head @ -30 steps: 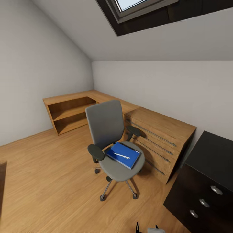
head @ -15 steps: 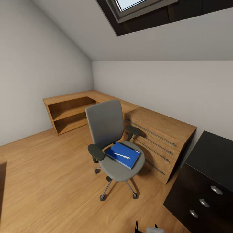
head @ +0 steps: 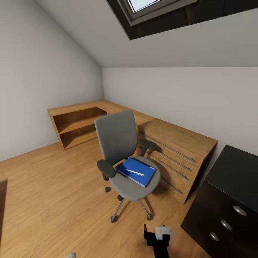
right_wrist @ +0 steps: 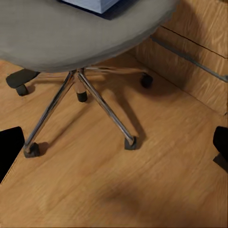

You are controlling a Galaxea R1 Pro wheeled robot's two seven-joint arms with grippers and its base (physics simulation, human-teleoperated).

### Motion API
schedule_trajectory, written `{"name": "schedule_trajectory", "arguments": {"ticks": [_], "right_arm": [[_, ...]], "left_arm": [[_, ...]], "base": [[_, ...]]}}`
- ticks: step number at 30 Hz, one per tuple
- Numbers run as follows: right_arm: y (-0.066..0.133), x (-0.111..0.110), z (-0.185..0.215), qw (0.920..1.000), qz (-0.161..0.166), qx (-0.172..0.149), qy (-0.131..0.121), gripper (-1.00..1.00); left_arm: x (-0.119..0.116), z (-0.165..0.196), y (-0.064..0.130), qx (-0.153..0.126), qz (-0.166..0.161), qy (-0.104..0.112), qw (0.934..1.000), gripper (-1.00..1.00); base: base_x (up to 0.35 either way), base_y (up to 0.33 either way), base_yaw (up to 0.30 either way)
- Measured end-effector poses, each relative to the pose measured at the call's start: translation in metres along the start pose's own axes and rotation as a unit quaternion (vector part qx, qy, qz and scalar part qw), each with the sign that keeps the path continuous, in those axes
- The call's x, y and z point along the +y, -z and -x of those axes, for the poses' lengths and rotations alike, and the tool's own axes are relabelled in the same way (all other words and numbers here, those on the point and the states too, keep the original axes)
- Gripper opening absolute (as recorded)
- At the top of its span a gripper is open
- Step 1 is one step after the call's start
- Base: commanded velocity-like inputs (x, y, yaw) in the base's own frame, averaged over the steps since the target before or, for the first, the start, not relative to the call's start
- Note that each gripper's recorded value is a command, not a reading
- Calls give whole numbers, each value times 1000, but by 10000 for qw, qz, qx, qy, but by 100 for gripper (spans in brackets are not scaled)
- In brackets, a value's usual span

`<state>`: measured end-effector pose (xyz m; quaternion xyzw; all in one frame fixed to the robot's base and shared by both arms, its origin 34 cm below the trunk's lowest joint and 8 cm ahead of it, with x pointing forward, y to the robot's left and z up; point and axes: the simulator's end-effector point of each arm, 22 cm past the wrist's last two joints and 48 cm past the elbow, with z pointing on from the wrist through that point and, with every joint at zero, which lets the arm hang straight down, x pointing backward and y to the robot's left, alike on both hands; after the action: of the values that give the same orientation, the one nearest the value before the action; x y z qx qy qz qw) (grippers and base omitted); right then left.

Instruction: In the bedroom, organize the workspace by keeping the computer under the desk, ensuring the monitor is on the desk, placing the keyboard on the desk next to the monitor, placing the mouse on the desk next to the keyboard, moving the folder from the swivel chair onto the desk next to the mouse, stacking the notebook on top of the folder with the pen on top of the notebook, and positioning the swivel chair next to the desk.

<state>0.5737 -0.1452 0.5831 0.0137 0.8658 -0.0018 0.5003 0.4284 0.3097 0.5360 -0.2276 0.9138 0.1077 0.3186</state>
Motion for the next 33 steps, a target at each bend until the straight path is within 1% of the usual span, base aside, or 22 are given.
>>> {"name": "schedule_trajectory", "arguments": {"ticks": [2, 3, 6, 7, 9, 10, 12, 13, 14, 15, 17, 18, 19, 21, 23, 24, 25, 26, 28, 29, 33], "right_arm": [[-12, 1, 13, 9999, 74, 52, 79, 100], [-22, 3, 27, 9996, 170, 110, 176, 100], [-38, 6, 50, 9987, 331, 220, 319, 100], [-47, 8, 65, 9977, 433, 314, 416, 100], [-55, 7, 80, 9967, 501, 430, 480, 100], [-66, 1, 103, 9945, 562, 776, 434, 100], [-73, -4, 117, 9924, 581, 1020, 363, 100], [-76, -8, 121, 9887, 623, 1339, 259, 100], [-74, -9, 120, 9814, 767, 1757, 139, 100], [-69, -6, 117, 9720, 973, 2138, 42, 100], [-63, -2, 115, 9634, 1163, 2417, -18, 100], [-59, -3, 113, 9574, 1276, 2592, -5, 100], [-56, -6, 109, 9535, 1314, 2710, 126, 100], [-53, -11, 105, 9504, 1319, 2792, 369, 100], [-51, -16, 99, 9471, 1313, 2849, 670, 100], [-48, -18, 92, 9427, 1336, 2898, 976, 100], [-40, -12, 78, 9316, 1457, 2970, 1508, 100], [-37, -9, 72, 9266, 1519, 2985, 1711, 100], [-34, -7, 69, 9232, 1563, 2994, 1836, 100], [-32, -5, 65, 9189, 1615, 3005, 1980, 100], [-31, -5, 63, 9173, 1626, 3006, 2044, 100]], "left_arm": [[-10, 16, 1, 85, -137, 30, 9999, 100], [-18, 32, 3, 175, -254, 72, 9995, 100], [-28, 62, 6, 251, -403, 275, 9985, 100], [-31, 84, 8, 273, -476, 387, 9977, 100], [-30, 107, 11, 295, -537, 500, 9969, 100], [-27, 139, 16, 357, -623, 572, 9958, 100], [-24, 154, 20, 349, -662, 655, 9950, 100], [-23, 162, 22, 342, -685, 679, 9947, 100], [-19, 164, 22, 370, -659, 691, 9947, 100], [-13, 160, 18, 410, -574, 690, 9951, 100], [-7, 158, 14, 399, -480, 705, 9956, 100], [-1, 160, 12, 317, -406, 738, 9959, 100], [3, 164, 10, 213, -347, 772, 9962, 100], [6, 168, 9, 125, -303, 789, 9963, 100], [8, 170, 8, 61, -270, 788, 9965, 100], [9, 172, 8, 20, -250, 780, 9966, 100], [9, 172, 8, -19, -232, 770, 9968, 100], [9, 172, 8, -29, -231, 766, 9968, 100], [7, 171, 9, -29, -242, 749, 9969, 100], [-2, 164, 11, 6, -315, 627, 9975, 100], [-9, 159, 12, 25, -366, 520, 9980, 100]], "base": [[0, 0, 0], [0, 0, 0], [0, 0, 0], [0, 0, 0], [0, 0, 0], [0, 0, 0], [0, 0, 0], [0, 0, 0], [0, 0, 0], [0, 0, 0], [0, 0, 0], [0, 0, 0], [0, 0, 0], [0, 0, 0], [8, 0, 0], [107, 20, 0], [175, 59, 0], [203, 75, 0], [257, 105, 0], [294, 122, 0], [308, 104, 0]]}}
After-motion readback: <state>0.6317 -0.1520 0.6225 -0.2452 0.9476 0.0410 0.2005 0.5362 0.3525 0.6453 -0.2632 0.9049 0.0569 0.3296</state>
